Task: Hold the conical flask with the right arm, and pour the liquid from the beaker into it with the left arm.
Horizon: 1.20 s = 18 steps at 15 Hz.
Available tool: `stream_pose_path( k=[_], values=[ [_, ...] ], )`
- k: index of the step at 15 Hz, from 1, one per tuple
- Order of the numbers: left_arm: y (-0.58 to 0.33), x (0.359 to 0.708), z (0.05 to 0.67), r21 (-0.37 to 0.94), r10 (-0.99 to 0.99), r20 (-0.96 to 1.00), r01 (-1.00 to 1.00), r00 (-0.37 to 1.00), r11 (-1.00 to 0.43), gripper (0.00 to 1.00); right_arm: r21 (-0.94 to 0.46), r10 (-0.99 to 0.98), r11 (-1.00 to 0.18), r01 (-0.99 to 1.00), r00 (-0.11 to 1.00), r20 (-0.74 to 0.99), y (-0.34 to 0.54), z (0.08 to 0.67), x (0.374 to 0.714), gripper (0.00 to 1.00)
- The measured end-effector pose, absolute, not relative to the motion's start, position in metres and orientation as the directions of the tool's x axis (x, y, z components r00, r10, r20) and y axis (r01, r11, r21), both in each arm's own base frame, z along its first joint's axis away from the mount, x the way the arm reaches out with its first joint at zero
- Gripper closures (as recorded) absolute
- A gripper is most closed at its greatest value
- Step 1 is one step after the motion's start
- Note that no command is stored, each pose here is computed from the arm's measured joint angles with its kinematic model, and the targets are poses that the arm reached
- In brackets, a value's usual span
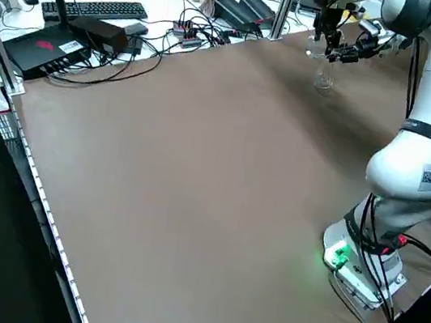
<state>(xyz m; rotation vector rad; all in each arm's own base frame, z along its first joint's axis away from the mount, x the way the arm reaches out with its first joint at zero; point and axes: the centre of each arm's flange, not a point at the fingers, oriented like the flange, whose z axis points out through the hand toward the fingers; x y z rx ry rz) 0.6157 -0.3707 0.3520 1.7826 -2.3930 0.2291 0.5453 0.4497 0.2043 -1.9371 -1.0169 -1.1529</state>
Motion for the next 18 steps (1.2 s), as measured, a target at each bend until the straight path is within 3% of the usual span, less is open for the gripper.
stream_pose_path(
  k=[18],
  values=[
    [-0.3757,0.6113,0.3531,-0.04,-0.941,0.146,-0.953,-0.304,0.301,0.02,-0.143,0.29,-0.484,0.863,0.312,0.904,0.4502,0.2023,0.5441,0.61]
  ],
)
